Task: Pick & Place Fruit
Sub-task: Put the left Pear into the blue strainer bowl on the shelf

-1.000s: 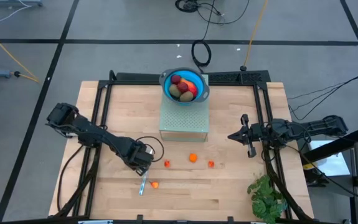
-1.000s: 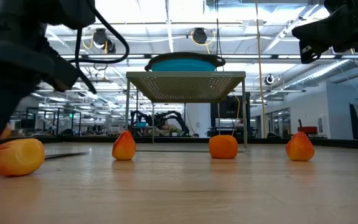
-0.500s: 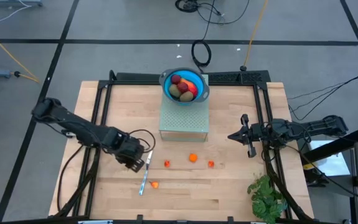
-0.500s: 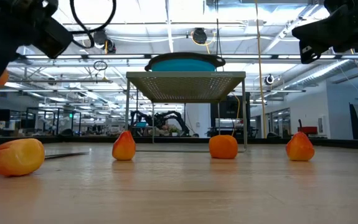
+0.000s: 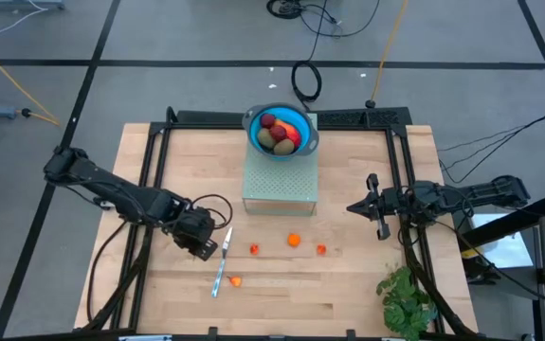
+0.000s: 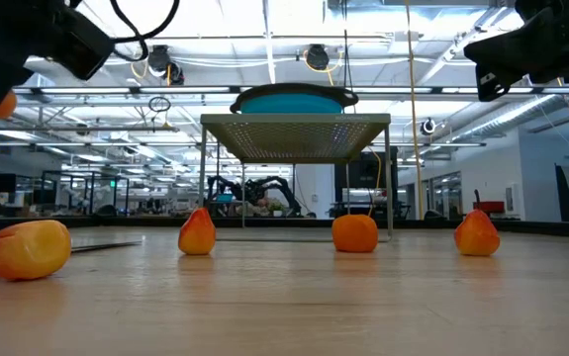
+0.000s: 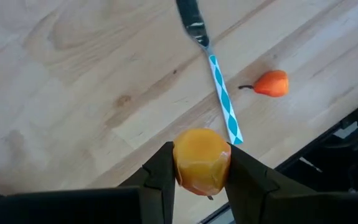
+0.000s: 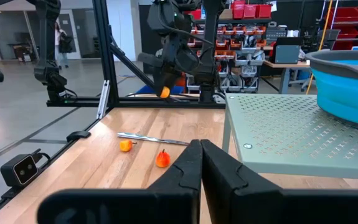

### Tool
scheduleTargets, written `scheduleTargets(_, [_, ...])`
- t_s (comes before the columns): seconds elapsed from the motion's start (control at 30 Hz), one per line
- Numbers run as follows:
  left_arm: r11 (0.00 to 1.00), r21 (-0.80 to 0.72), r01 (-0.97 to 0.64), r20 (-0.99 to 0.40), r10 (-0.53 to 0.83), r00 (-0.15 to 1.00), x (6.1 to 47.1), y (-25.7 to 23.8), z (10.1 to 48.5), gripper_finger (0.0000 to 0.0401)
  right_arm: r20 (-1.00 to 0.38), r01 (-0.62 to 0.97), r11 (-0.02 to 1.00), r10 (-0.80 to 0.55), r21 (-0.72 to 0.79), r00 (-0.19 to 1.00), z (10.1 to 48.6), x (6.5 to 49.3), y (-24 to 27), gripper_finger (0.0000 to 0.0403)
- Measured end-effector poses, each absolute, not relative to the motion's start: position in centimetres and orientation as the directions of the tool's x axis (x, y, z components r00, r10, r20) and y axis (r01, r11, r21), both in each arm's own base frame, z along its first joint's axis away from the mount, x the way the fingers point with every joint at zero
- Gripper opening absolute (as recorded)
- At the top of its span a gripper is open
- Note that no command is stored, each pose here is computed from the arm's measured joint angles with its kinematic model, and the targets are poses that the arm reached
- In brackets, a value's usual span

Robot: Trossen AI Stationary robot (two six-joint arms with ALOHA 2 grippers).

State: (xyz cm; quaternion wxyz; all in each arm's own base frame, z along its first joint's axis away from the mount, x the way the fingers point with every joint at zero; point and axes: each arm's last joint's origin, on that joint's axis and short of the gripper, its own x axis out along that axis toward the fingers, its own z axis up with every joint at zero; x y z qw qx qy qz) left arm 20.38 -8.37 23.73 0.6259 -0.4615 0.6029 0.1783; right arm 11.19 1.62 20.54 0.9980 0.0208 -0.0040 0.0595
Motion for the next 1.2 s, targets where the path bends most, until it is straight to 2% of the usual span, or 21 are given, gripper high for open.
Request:
scheduleTargets(0.13, [0.618,-0.476,-0.626,-0.88,-0.329,0.343,21.5,-8.7,24.2,0.0104,0.01,-0.118,0.992,0.118,0.041,0.993,20.5,11.2,1.6,0.0])
scheduleTargets(0.27, [0.732,-0.57,-0.372,-0.779,-0.338,0.528,23.2,-9.1,25.2,0.0104,0.01,-0.119,0.992,0.118,0.041,0.993,20.5,11.2,1.6,0.0])
scheduleTargets(0.43, [0.844,-0.533,-0.066,-0.607,-0.326,0.724,24.9,-9.5,26.9,0.0104,0.01,-0.119,0.992,0.118,0.041,0.993,20.5,11.2,1.6,0.0])
scheduleTargets(0.63, [0.945,-0.269,0.186,-0.464,-0.296,0.835,25.7,-9.7,28.3,0.0104,0.01,-0.119,0.992,0.118,0.041,0.993,20.5,11.2,1.6,0.0])
scheduleTargets(0.83, [0.954,0.046,0.297,-0.404,-0.254,0.879,26.0,-9.6,28.9,0.0104,0.01,-0.119,0.992,0.119,0.041,0.993,20.5,11.2,1.6,0.0])
scheduleTargets(1.03, [0.882,0.377,0.283,-0.322,-0.162,0.933,26.4,-9.4,29.7,0.0104,0.01,-0.119,0.992,0.118,0.041,0.993,20.5,11.2,1.6,0.0])
scheduleTargets(1.2, [0.827,0.536,0.169,-0.183,-0.081,0.98,26.8,-9.2,31.0,0.0104,0.01,-0.119,0.992,0.118,0.041,0.993,20.5,11.2,1.6,0.0])
